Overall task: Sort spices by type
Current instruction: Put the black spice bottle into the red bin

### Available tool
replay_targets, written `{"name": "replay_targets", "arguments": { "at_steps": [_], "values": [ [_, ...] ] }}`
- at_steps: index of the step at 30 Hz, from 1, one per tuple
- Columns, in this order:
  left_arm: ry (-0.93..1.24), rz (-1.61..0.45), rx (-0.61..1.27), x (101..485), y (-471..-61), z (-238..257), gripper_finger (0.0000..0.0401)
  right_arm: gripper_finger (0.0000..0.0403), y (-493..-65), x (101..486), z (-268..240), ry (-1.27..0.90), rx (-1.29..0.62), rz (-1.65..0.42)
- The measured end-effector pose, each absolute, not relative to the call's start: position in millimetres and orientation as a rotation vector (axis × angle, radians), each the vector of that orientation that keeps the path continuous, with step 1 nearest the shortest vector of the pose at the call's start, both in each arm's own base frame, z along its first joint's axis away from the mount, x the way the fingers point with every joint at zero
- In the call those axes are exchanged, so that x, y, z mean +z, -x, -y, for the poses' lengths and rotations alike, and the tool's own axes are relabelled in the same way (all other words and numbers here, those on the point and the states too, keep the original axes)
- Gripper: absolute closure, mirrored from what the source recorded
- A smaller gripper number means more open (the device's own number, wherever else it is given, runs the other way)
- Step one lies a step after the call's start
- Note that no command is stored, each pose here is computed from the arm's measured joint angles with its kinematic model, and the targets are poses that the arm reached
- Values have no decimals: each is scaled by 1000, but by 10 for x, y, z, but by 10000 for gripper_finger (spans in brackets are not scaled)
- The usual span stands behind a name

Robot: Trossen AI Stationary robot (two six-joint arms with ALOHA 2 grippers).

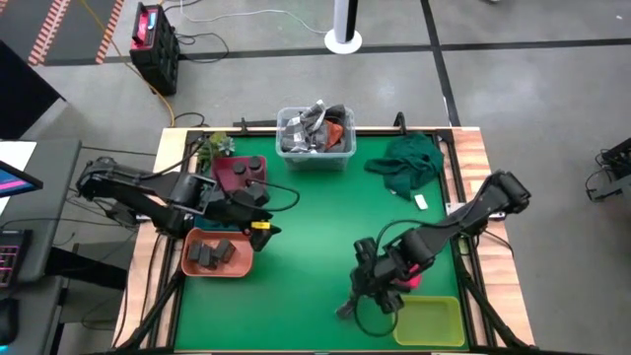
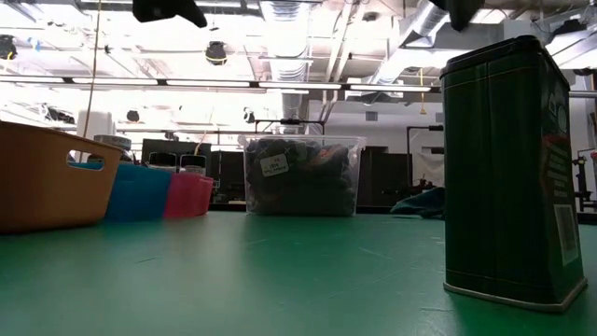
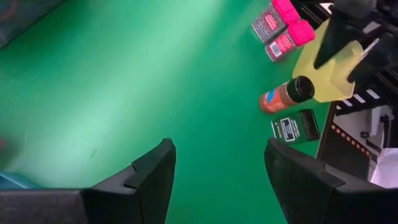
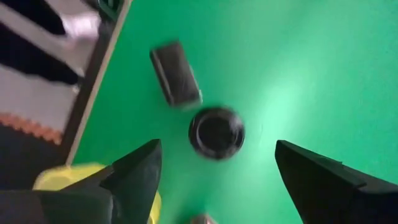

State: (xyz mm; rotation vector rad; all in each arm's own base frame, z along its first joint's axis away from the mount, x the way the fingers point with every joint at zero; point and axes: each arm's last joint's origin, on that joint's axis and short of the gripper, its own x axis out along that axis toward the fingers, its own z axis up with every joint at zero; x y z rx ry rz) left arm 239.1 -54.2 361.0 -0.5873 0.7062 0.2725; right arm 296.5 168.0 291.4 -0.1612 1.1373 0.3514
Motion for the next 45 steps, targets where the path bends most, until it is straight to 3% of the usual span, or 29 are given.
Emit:
{"name": "replay_targets", "arguments": {
  "at_steps": [8, 19, 38, 45],
  "values": [
    [581, -718, 266, 3602, -2378, 576, 167, 38, -3032, 2687, -1716, 214, 329, -1241],
    [570, -735, 282, 3585, -2364, 570, 167, 67, -3045, 2632, -1776, 303, 406, -1206],
    [549, -750, 292, 3572, -2350, 564, 167, 70, -3098, 2523, -1752, 360, 457, -1152],
    [553, -749, 294, 3572, -2350, 564, 167, 91, -3113, 2524, -1723, 355, 453, -1154]
  ]
}}
